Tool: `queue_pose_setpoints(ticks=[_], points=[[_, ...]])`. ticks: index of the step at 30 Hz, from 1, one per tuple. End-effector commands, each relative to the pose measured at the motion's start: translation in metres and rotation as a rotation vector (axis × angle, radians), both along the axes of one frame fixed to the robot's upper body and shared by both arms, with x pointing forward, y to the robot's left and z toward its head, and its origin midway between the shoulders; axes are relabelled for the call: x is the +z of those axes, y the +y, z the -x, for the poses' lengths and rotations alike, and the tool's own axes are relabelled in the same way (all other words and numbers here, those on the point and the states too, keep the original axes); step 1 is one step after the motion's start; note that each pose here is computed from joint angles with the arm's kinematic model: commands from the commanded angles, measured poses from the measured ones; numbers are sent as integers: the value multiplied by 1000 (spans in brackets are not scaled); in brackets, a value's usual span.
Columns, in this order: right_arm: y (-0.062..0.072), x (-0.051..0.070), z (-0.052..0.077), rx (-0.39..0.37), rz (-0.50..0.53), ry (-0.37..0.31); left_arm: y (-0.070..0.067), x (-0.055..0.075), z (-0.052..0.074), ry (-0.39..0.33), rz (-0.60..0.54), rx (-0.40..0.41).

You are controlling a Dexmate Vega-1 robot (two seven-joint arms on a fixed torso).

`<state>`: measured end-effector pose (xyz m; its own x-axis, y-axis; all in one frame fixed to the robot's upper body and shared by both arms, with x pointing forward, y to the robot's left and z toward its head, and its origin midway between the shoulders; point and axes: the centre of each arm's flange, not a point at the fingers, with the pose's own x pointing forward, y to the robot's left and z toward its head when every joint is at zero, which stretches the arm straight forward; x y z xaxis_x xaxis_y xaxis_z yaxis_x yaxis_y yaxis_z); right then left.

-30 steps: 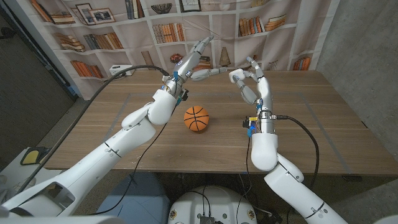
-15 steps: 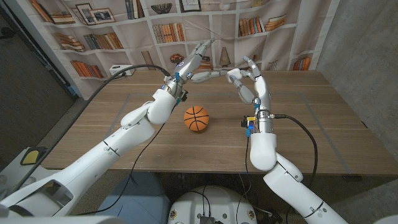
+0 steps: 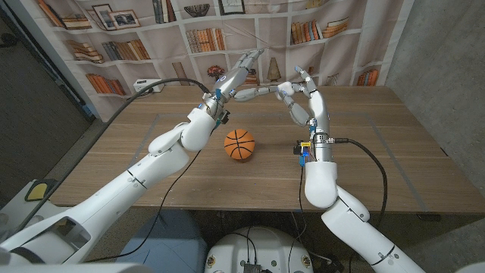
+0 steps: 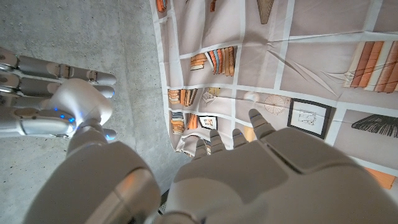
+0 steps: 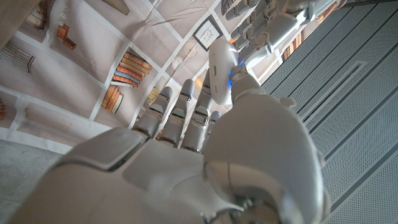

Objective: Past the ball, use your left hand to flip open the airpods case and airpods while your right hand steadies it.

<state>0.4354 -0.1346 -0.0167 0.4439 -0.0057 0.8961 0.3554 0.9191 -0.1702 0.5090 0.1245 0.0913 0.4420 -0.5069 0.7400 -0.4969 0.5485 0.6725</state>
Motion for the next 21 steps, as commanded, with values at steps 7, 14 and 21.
queue_pose_setpoints(ticks=[7,14,21], points=[[5,-2,5,22,16,-8,-2,-3,1,3,1,-6],[7,-2,10,34,24,-20,0,-5,2,2,15,-8],[7,-3,12,40,27,-28,3,-7,3,8,31,-9]])
